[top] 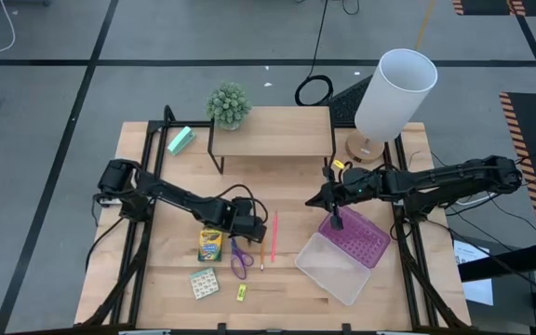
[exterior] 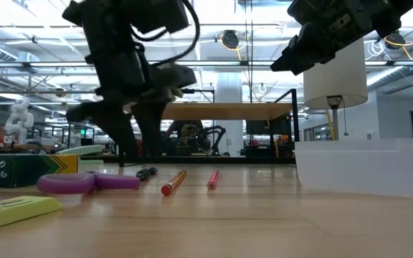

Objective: Pack school essentials
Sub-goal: Put the black pen into the purple supply box

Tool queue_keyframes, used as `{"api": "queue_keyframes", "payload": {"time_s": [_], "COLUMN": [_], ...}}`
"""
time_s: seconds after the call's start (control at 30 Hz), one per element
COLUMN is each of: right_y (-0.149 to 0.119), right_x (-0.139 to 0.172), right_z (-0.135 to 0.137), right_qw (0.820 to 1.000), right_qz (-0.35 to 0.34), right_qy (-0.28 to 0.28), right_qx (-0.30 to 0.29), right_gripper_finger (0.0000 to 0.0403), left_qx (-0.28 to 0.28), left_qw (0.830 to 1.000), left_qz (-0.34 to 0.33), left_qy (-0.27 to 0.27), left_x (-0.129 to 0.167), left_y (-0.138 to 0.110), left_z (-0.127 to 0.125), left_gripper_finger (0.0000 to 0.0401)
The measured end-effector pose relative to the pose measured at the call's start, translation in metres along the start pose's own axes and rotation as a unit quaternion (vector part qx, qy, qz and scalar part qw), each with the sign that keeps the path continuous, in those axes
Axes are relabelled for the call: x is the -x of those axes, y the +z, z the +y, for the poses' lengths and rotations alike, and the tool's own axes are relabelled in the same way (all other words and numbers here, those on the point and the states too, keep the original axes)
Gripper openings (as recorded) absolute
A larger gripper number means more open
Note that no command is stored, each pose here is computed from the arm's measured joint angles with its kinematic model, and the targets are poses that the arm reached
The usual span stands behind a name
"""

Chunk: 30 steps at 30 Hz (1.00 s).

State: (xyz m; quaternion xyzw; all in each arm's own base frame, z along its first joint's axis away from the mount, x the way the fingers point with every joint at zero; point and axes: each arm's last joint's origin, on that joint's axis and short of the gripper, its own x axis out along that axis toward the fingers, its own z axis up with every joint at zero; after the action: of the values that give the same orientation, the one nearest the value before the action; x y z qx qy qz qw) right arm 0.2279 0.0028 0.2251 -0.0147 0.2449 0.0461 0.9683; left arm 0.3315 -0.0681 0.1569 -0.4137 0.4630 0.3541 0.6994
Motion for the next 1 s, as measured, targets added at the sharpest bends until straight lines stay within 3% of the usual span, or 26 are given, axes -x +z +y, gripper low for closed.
{"api": "queue_keyframes", "payload": {"time_s": [0.4,0.7,1.0], "right_y": [0.001,0.002,0.002], "right_x": [0.0,0.0,0.0], "right_z": [0.0,0.0,0.0], "right_qw": [1.0,1.0,1.0], "right_qz": [-0.004,-0.008,-0.01], "right_qy": [0.0,-0.001,-0.001], "right_qx": [0.0,0.001,0.001], "right_gripper_finger": [0.0,0.0,0.0], "left_qx": [0.003,-0.034,-0.045], "left_qw": [0.999,0.999,0.998], "left_qz": [0.033,0.032,0.03], "left_qy": [0.014,0.024,0.037], "left_x": [-0.021,-0.024,-0.025], "left_y": [-0.001,0.001,0.001], "left_z": [0.0,0.002,0.005], "left_gripper_finger": [0.0152,0.015,0.0072]}}
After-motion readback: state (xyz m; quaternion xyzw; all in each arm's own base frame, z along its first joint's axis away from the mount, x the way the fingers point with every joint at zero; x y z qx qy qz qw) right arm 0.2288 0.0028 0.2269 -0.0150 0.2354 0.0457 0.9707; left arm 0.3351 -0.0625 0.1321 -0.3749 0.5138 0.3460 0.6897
